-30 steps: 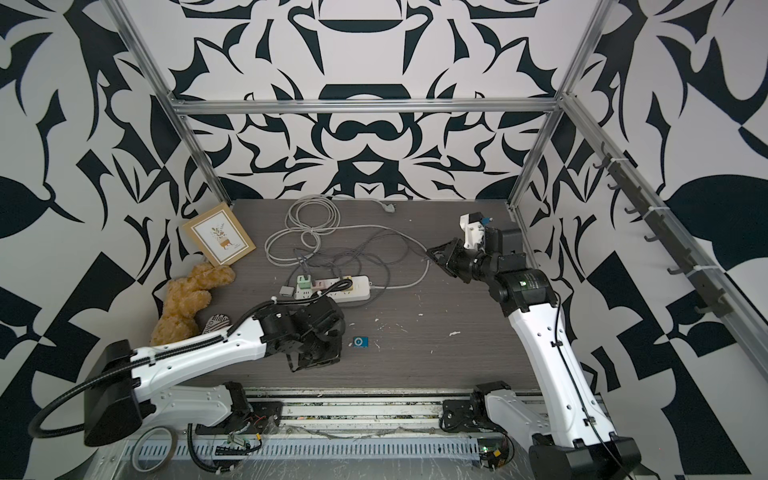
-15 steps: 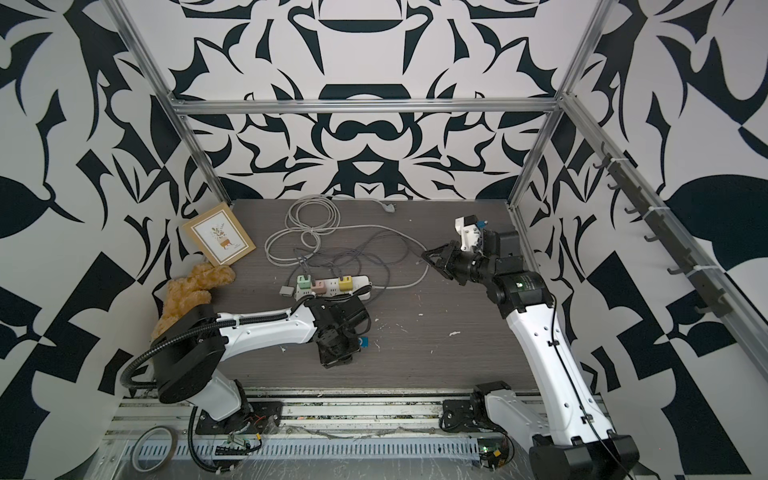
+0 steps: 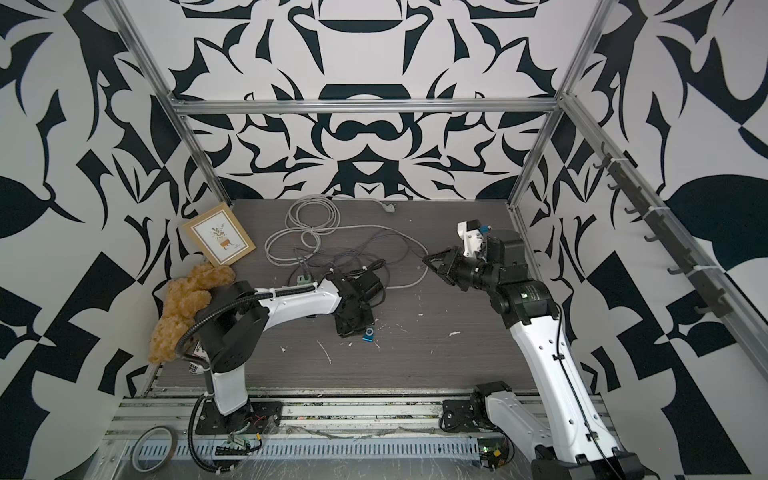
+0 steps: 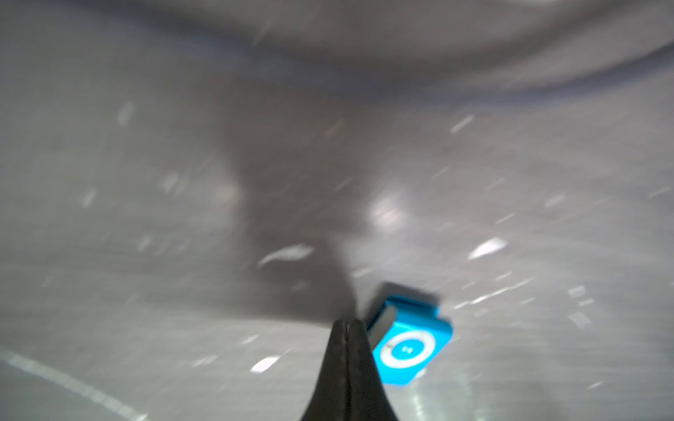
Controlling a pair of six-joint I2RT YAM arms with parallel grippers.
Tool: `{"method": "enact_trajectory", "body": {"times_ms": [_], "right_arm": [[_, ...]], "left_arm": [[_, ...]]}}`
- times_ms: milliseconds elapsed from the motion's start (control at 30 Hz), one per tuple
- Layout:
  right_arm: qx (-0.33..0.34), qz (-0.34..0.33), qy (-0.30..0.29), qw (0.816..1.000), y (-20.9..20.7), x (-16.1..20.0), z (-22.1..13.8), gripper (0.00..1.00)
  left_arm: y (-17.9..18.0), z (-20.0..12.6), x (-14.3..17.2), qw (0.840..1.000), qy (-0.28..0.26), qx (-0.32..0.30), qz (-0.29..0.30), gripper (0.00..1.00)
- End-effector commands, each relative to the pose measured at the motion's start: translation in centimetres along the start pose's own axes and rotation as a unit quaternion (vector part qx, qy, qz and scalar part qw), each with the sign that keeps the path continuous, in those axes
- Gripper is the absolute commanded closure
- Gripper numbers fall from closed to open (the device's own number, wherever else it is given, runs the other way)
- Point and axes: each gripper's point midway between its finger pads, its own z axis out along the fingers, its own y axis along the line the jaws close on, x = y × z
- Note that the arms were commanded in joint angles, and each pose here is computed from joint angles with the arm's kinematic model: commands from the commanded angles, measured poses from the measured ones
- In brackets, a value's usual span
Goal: Charge mp3
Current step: Adjust the mp3 player at the center of the board.
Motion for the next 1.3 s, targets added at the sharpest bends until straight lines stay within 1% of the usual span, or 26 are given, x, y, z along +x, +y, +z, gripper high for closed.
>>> {"method": "enact_trajectory", "body": {"times_ms": [0,100,167,233,300,367,400,433,467,600,633,700,767,833,967,1067,1200,1267], "right_arm": [[-0.017,-0.02,-0.005,1.0,1.2,0.0,-0.7,1.0],[-0.018,-0.023,-0.004,1.0,1.4,0.1,-1.0,1.0],[-0.018,-0.023,-0.005,1.0,1.3,0.3,-1.0,1.0],[-0.018,-0.023,-0.004,1.0,1.2,0.4,-1.1,1.0],[-0.016,-0.022,-0.003,1.0,1.0,0.5,-1.0,1.0],[-0.017,-0.022,-0.004,1.0,1.0,0.4,-0.9,1.0],[-0.018,-0.022,-0.003,1.0,1.0,0.4,-0.9,1.0],[-0.018,-0.024,-0.004,1.0,1.1,0.3,-0.9,1.0],[-0.019,-0.025,-0.006,0.999,1.2,0.2,-1.0,1.0],[-0.02,-0.031,-0.007,0.999,1.4,0.2,-1.1,1.0],[-0.02,-0.03,-0.007,0.999,1.5,0.2,-1.1,1.0],[-0.019,-0.029,-0.006,0.999,1.3,0.2,-1.1,1.0],[-0.018,-0.028,-0.005,0.999,1.2,0.1,-0.9,1.0],[-0.018,-0.028,-0.005,0.999,1.3,0.1,-0.9,1.0],[-0.018,-0.028,-0.006,0.999,1.4,0.0,-0.9,1.0],[-0.018,-0.028,-0.006,0.999,1.4,0.0,-0.9,1.0],[-0.019,-0.025,-0.005,1.0,1.4,0.0,-0.9,1.0],[-0.019,-0.025,-0.006,0.999,1.4,0.0,-1.0,1.0]], "left_arm": [[0.4,-0.5,-1.0,0.999,-0.013,-0.036,0.023,1.0],[1.0,-1.8,-0.7,0.999,-0.02,-0.037,0.027,1.0],[2.1,-3.2,-0.1,0.999,-0.023,-0.04,0.025,1.0],[1.4,-4.8,-0.1,0.998,-0.037,-0.017,0.039,0.74],[-1.3,-5.9,0.0,0.995,-0.04,0.029,0.088,0.51],[-3.5,-6.0,0.8,0.986,-0.022,0.045,0.159,0.38],[-3.6,-5.8,1.4,0.98,-0.005,0.035,0.194,0.35],[-3.8,-5.5,1.9,0.974,0.012,0.027,0.226,0.29],[-3.5,-5.1,2.4,0.967,0.026,0.013,0.253,0.26],[-3.0,-4.6,3.5,0.941,0.055,0.011,0.333,0.22],[-3.2,-4.5,4.0,0.932,0.065,0.019,0.356,0.18],[-3.2,-4.0,4.7,0.916,0.079,0.025,0.393,0.17],[-2.5,-3.4,5.1,0.9,0.096,0.001,0.426,0.17],[-1.9,-2.7,5.0,0.889,0.101,-0.019,0.446,0.17],[-1.1,-1.1,4.4,0.879,0.099,-0.04,0.465,0.2],[-1.3,-0.2,3.8,0.872,0.093,-0.049,0.477,0.22],[-1.6,0.6,3.0,0.871,0.085,-0.048,0.482,0.24],[-1.3,1.1,2.8,0.869,0.09,-0.053,0.483,0.28]]}}
